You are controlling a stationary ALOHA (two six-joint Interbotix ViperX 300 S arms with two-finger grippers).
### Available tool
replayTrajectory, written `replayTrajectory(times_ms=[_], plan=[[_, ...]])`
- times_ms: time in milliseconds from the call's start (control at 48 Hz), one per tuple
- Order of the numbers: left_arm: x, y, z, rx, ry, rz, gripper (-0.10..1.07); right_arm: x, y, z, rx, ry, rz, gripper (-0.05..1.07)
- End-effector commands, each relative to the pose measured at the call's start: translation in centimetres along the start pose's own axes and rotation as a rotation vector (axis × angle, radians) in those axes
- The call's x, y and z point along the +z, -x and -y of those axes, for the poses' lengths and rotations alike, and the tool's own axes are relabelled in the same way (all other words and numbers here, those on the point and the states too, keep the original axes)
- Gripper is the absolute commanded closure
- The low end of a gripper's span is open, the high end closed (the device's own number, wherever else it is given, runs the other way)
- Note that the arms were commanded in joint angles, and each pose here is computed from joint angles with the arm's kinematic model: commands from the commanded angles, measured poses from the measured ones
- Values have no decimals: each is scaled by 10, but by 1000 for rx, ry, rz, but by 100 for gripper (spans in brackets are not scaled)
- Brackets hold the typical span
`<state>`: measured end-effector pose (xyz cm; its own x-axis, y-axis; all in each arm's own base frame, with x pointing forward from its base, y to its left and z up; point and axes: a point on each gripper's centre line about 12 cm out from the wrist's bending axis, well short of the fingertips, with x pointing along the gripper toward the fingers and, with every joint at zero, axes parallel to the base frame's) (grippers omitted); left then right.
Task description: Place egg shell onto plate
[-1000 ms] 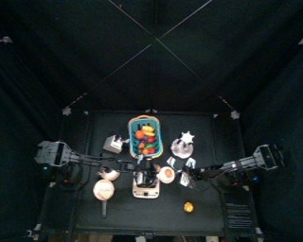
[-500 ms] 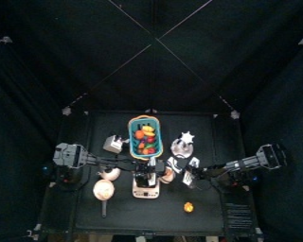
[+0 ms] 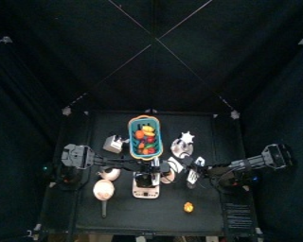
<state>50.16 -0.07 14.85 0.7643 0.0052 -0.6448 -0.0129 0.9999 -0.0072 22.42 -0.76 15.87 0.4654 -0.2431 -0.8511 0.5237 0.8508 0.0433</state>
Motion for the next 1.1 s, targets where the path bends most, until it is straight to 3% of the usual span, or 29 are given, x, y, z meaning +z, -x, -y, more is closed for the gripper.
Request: replayTrajectory(times_ms=[0,292,667,1083], plan=[[17,5,-3,4,7,45,39,3,5,2,4,-16,14,33],[14,1,-3,4,7,35,39,-5,10,17,-57,-50,-15,33],[11,-4,-4,6,8,32,38,-4,13,18,-53,-55,-5,33],[13,-3,-5,7,9,32,23,-4,13,17,-48,-55,-4,33]])
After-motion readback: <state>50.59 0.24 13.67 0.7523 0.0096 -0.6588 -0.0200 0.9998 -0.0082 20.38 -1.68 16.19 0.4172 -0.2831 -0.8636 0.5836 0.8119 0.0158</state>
